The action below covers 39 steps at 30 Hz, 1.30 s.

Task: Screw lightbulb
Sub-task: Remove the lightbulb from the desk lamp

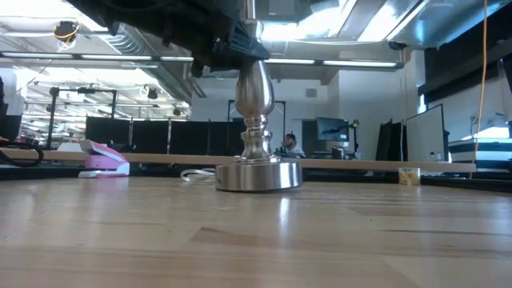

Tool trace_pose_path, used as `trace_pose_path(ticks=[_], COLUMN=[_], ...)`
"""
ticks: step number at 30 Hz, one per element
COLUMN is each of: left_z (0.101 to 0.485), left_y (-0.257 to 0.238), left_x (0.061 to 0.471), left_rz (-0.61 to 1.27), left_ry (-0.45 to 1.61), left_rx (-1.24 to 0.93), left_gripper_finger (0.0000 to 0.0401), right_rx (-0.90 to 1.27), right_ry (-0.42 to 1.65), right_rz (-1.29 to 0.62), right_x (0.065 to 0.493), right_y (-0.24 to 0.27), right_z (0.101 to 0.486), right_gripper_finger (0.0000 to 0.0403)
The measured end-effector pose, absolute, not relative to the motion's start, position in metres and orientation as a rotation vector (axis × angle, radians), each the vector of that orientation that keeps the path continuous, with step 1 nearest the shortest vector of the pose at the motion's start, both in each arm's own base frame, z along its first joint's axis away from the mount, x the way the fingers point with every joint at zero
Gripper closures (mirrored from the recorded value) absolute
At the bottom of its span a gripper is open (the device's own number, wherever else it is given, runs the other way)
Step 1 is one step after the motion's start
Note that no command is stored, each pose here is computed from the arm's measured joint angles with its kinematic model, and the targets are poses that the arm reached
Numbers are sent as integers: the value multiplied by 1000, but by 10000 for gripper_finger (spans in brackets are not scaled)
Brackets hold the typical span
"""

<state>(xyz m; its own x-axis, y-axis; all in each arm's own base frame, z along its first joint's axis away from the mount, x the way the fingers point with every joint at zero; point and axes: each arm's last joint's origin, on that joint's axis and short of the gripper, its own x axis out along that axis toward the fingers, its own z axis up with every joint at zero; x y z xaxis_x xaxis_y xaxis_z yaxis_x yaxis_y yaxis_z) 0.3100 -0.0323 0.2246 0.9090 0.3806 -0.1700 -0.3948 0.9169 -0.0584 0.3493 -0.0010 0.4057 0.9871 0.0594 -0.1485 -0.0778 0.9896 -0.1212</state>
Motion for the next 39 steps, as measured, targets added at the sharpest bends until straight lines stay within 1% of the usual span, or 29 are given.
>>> trace_pose_path(ticks=[2,7,9,10,11,13,15,17,19,22,25,31,35,39], left_z=[227,235,237,237,239,241,241,241,241,239,236,234,235,235], left_y=[-36,-49,-53,-56,-58,-63,-64,-63,-61,-57,-55,-50,-46,-41], left_x=[310,312,312,312,313,313,313,313,313,313,312,311,312,312], left_rz=[347,139,56,11,-26,-84,-95,-59,16,127,208,302,337,352], left_ry=[145,129,131,134,127,121,119,117,119,130,155,168,166,166], left_rx=[-81,-60,-48,-33,-29,-34,-34,-38,-48,-53,-59,-65,-56,-61], left_gripper_finger=[267,273,274,274,274,274,274,275,275,275,275,276,276,276], right_rx=[-132,-106,-96,-91,-93,-87,-84,-88,-84,-73,-100,-140,-154,-158], right_ry=[134,103,96,97,88,74,72,79,103,167,242,428,428,366], right_rz=[150,396,497,561,611,710,731,661,544,390,253,32,-29,-56], right_x=[349,344,343,342,341,339,339,340,342,335,319,285,275,276], right_y=[1,6,7,7,8,9,8,5,2,-3,-8,-13,-15,-15], right_z=[407,410,410,410,410,411,411,411,410,410,414,415,420,427], right_gripper_finger=[254,258,271,283,306,322,332,340,342,332,300,210,170,152])
